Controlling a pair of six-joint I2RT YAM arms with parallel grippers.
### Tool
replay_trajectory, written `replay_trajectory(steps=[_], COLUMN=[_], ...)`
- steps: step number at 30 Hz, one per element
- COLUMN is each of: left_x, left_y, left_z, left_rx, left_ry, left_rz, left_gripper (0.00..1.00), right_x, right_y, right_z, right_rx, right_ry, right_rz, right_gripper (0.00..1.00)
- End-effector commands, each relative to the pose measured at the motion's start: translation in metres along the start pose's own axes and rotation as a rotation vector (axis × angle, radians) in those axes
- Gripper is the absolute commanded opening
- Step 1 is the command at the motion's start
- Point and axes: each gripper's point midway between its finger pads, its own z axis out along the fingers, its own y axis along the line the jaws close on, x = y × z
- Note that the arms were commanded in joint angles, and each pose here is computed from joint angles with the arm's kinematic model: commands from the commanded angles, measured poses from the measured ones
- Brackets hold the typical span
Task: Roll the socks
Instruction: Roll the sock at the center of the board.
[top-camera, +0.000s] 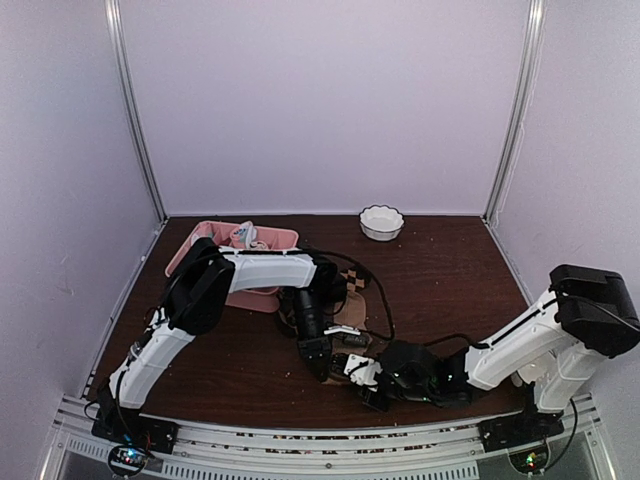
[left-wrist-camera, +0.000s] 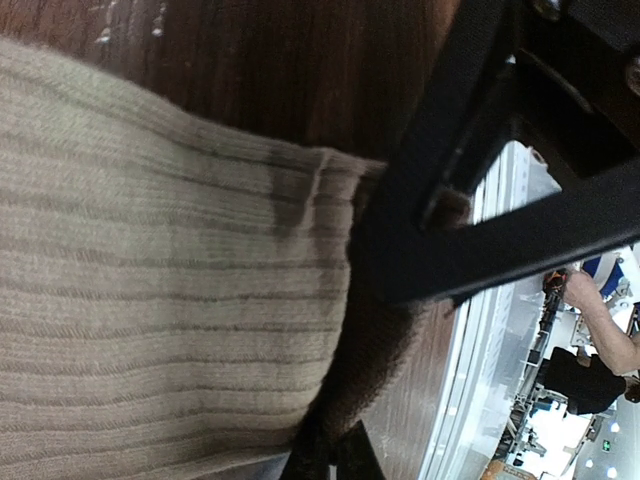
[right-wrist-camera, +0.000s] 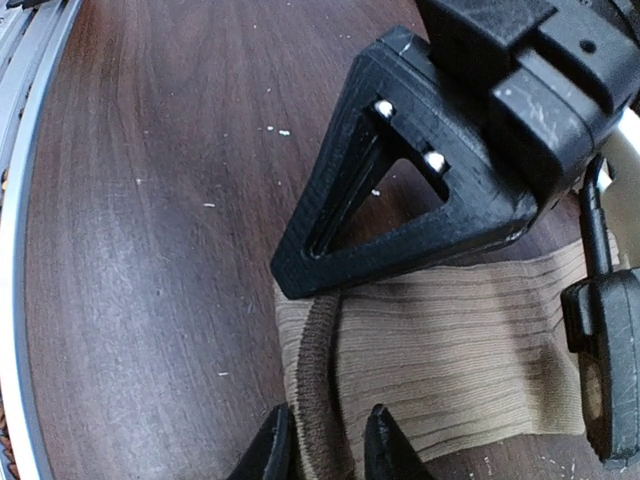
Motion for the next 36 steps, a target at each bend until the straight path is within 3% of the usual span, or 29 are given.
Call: replay_trajectory(steps=[1, 9, 15, 17, 24, 28, 36], left_x=[0.02, 0.017, 0.014, 0.011, 0.0, -0.007, -0.017], left_y=[0.032, 0.037, 0.044, 0.045, 0.014, -0.003, -0.026], left_z=[0.019, 0.014, -0.005, -0.018, -0.069, -0.077, -0.038], left_rx=[-0.067, -0.115, -0.256, -0.336, -0.618, -0.662, -0.663], left_ry=[0.102, 0.096, 0.039, -0.007, -0.25, -0.33, -0.217], left_rz=[-0.026, 0.005, 0.062, 0.101, 0.373, 0.479, 0.693], left_gripper=[0.0, 0.0, 0.25, 0.29, 0.31, 0.32, 0.3], right_x=[0.007, 0.013, 0.025, 0.033, 0.062, 0.08, 0.101], right_y=[-0.001, 0.0, 0.008, 0.01, 0.013, 0.016, 0.022], right_z=[0.007, 0.009, 0.009, 0.009, 0.009, 0.009, 0.008], right_rx=[-0.029, -0.076, -0.183, -0.226, -0.315, -0.323, -0.329], right_ry=[0.027, 0.025, 0.052, 0.073, 0.182, 0.264, 0.334], right_rz=[0.006, 0.074, 0.242, 0.323, 0.537, 0.574, 0.64], right_gripper=[0.22, 0.0, 0.0, 0.0, 0.0, 0.0, 0.0])
